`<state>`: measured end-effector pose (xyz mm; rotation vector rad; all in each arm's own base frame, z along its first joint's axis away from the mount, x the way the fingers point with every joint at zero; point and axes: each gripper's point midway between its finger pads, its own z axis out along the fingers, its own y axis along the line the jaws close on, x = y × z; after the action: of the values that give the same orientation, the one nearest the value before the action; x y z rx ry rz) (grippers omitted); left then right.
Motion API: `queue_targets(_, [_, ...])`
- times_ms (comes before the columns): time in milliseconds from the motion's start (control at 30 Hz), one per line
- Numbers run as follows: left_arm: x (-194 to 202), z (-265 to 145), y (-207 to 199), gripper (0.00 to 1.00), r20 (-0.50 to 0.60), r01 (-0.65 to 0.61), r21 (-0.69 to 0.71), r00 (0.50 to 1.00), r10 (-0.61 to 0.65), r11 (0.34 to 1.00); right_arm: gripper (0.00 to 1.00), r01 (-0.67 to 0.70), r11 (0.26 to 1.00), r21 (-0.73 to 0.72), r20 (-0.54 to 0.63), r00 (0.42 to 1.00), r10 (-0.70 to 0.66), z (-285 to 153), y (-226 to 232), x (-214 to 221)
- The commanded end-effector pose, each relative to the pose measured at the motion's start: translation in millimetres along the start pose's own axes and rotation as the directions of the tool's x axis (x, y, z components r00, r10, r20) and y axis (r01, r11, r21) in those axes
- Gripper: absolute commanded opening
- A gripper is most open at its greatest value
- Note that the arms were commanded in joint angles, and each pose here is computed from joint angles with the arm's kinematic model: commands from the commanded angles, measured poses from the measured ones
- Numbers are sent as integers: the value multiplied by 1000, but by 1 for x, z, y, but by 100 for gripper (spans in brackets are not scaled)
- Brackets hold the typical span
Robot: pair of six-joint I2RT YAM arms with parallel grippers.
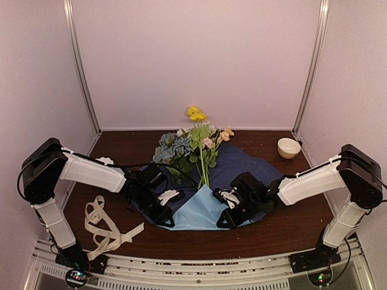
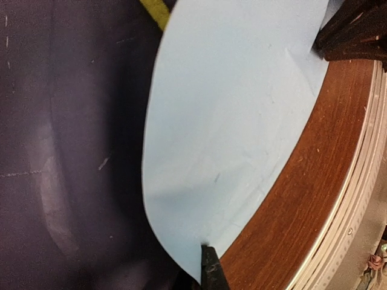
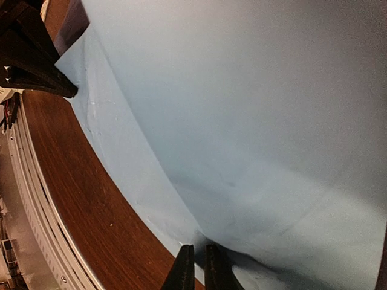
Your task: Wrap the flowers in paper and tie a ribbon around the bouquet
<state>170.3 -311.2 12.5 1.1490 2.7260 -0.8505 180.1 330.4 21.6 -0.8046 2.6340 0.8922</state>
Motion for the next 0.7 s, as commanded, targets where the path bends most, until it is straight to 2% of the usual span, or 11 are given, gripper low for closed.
queue_targets(0, [75,6,21,0,-249,84,-72,963,-100,994,9,-59,993,106,-14,998,61,-12,-31,21])
queue_targets(367, [84,10,22,0,-273,93,-62,956,-106,994,9,-221,943,249,14,974,225,-51,-85,64])
queue_targets(467, [82,12,21,0,-264,97,-49,959,-107,994,8,-222,938,268,18,974,225,-62,-88,66])
queue_targets(600, [80,15,20,0,-255,103,-38,961,-109,994,8,-105,973,205,91,992,87,-85,-52,16])
queue_targets(667, [79,16,19,0,-251,106,-32,962,-110,994,8,-29,994,110,138,990,14,-93,-17,-15])
